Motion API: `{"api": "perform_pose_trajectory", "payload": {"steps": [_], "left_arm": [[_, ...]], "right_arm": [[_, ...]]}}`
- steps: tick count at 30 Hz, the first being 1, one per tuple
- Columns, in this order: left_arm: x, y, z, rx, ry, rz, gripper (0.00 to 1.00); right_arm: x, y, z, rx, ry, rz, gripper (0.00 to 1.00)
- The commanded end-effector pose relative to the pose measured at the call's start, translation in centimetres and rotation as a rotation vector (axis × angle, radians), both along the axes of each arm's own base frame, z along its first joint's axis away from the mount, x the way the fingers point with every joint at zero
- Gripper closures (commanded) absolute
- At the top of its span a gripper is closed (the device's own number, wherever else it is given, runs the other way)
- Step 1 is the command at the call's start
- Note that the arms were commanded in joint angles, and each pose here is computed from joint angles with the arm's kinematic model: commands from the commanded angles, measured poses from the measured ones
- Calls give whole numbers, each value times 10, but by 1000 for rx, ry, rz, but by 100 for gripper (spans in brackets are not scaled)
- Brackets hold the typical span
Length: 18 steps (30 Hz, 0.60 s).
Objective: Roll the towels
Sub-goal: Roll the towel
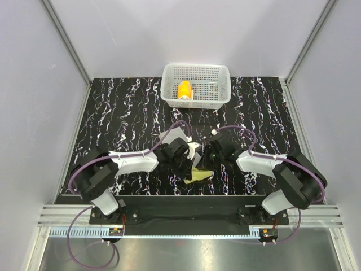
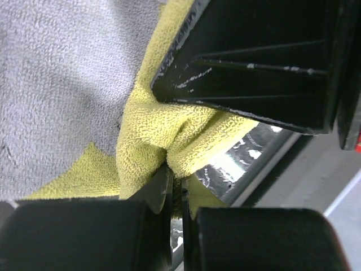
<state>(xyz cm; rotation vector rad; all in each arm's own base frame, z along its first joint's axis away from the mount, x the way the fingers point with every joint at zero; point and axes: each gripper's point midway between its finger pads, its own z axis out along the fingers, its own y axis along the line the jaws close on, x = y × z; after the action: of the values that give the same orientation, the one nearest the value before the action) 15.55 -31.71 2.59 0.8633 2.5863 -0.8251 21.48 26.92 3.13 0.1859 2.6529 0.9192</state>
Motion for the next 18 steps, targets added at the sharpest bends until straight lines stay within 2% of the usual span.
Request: {"api": "perform_pose_trajectory", "payload": {"steps": [1,5,9,13,18], "left_arm": [[-10,-9,0,-97,104,-24,100],[-12,-8,4,-129,188,-13,100],[-12,-6,8,-143,244,26,100],[-12,-1,7,-137,288,55,100],[-12,2,5,-157,339,92,100]], "right_arm": [[8,5,12,7,-18,33,92],[14,4,20,-17,-27,43,93],[34,3,51,-43,-101,36,88],[53,-7,80,-113,-181,17,78],[61,-21,98,-158,-228,-15,76]]}}
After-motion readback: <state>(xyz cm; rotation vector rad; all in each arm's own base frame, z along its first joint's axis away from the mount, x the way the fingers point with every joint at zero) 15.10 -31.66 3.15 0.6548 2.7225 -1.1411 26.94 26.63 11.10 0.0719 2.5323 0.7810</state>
